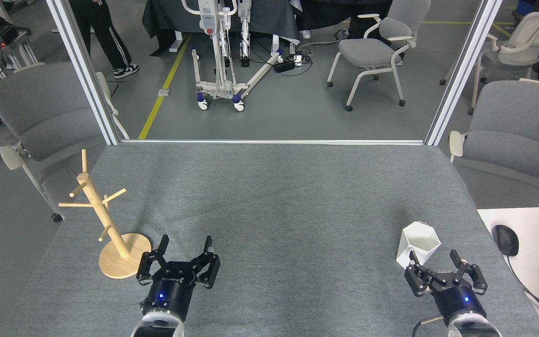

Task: Hang cup on storage rack
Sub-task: 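Move the right gripper down around the white hexagonal cup, then close the right gripper on the white cup's rim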

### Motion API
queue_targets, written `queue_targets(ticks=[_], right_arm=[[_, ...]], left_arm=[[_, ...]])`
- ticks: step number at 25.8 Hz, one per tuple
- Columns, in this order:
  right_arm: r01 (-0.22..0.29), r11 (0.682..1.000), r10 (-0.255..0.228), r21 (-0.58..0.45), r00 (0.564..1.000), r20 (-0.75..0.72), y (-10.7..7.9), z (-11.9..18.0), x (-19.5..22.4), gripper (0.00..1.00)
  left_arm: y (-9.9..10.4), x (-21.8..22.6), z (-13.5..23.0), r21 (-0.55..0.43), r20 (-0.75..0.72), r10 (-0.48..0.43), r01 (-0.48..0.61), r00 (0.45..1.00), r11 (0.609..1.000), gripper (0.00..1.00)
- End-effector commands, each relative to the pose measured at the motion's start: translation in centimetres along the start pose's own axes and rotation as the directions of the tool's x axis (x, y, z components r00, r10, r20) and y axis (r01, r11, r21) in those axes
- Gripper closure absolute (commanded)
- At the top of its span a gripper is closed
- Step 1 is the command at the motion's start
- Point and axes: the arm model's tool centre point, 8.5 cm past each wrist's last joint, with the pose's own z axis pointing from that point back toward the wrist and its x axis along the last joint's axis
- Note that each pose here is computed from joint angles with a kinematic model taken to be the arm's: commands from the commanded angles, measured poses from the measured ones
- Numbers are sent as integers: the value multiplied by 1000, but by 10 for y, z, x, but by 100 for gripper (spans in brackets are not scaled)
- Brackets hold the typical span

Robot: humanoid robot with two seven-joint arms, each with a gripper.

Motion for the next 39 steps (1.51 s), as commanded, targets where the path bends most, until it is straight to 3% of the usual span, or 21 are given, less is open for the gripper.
queue_targets(ticks=[1,39], right_arm=[[1,1000,-1,13,1000,4,3,-1,5,0],[27,999,-27,23,999,16,-7,-29,10,0]], left_arm=[[0,0,-3,-1,2,0,0,1000,1000,1],[-1,2,-12,-10,7,2,-2,1000,1000,1]])
